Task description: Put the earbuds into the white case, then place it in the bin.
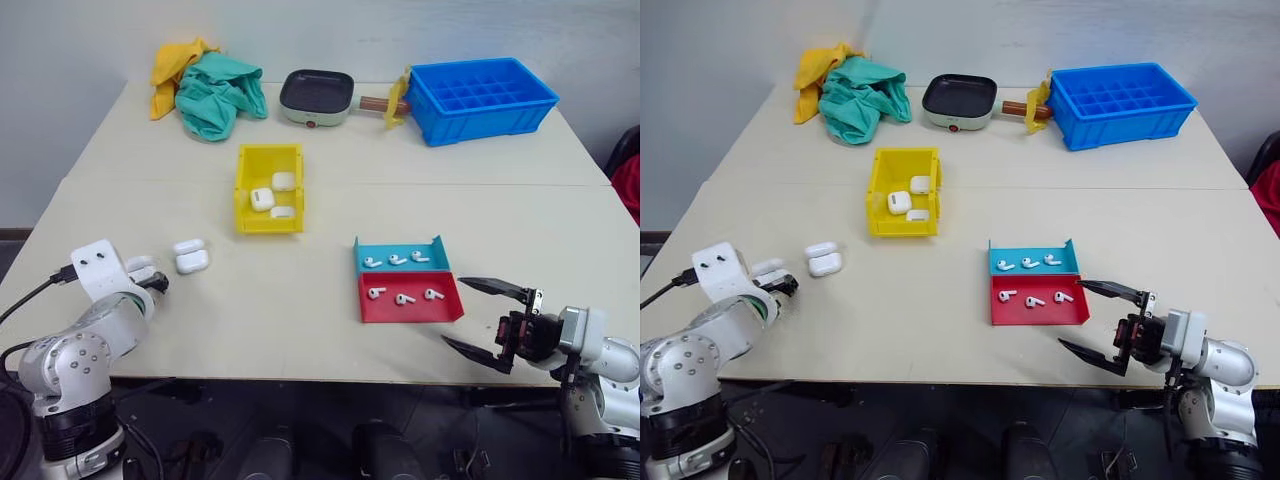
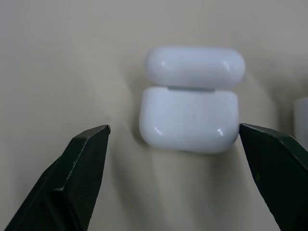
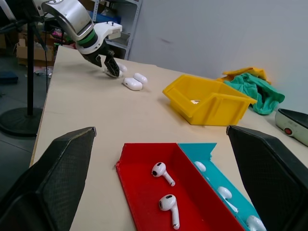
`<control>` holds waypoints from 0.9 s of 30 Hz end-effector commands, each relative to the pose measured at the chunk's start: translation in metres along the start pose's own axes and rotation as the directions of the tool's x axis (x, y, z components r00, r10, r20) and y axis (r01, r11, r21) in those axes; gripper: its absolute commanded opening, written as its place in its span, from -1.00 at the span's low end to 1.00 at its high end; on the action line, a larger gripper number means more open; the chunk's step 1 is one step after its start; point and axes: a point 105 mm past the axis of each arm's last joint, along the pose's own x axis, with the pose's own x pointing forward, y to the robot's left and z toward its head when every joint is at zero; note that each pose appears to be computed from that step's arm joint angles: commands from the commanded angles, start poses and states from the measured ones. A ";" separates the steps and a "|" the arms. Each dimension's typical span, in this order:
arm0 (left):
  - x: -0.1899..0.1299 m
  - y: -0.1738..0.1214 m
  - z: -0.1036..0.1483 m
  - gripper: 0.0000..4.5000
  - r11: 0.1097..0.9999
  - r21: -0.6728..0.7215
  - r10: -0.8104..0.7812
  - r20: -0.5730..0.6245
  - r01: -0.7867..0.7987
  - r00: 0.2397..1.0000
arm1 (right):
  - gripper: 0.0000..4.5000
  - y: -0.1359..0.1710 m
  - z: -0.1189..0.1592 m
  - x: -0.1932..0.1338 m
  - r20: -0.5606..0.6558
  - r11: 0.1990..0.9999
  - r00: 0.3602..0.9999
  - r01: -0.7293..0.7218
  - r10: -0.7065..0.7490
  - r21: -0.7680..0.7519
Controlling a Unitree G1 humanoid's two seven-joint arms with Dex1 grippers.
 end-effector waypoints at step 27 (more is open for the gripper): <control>0.016 -0.009 0.002 0.72 0.999 0.034 -0.020 0.009 0.020 1.000 | 1.00 0.006 0.002 -0.010 0.010 0.999 1.000 0.023 -0.022 -0.049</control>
